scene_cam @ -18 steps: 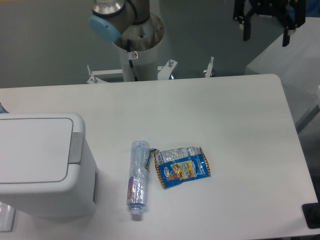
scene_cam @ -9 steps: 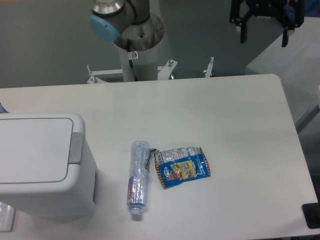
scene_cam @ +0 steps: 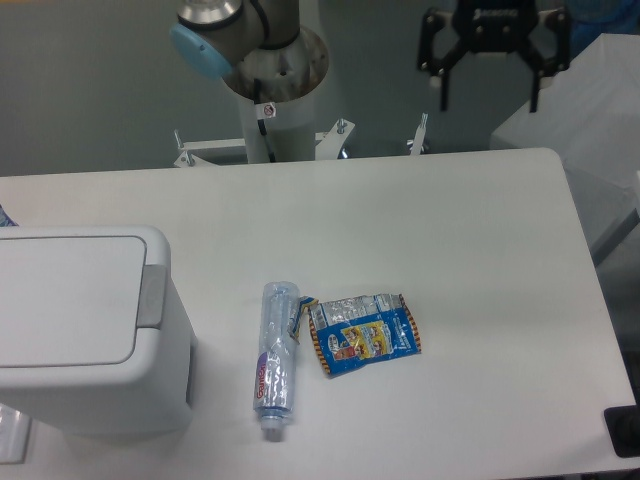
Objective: Open the trash can
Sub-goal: 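Move the open gripper across the table toward the white trash can lid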
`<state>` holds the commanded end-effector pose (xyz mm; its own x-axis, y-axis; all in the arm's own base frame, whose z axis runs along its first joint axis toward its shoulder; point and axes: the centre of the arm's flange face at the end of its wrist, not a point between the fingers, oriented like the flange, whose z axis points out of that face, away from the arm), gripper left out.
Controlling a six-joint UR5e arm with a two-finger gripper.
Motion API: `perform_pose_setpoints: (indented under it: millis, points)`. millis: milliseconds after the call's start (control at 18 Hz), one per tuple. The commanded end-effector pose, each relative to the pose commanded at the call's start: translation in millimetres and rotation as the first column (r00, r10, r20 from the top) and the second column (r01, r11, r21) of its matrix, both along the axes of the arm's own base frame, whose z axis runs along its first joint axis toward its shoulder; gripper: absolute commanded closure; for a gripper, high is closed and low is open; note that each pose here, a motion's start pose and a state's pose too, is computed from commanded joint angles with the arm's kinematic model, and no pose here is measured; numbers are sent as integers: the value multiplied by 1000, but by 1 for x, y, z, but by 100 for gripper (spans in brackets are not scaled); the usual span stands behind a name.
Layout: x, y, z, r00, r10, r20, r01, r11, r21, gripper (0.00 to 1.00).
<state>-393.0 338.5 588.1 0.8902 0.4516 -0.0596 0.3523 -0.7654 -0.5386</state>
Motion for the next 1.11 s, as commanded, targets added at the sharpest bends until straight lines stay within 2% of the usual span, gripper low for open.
perform_pose_setpoints:
  millis: [167, 333, 556, 1111]
  points:
    - [16, 22, -5, 996, 85, 29, -87, 994, 71, 0]
    - [35, 49, -14, 996, 79, 52, -84, 991, 100, 0]
    - [52, 76, -26, 984, 118, 134, -134, 985, 113, 0]
    - [99, 161, -75, 971, 37, 235, -62, 993, 102, 0]
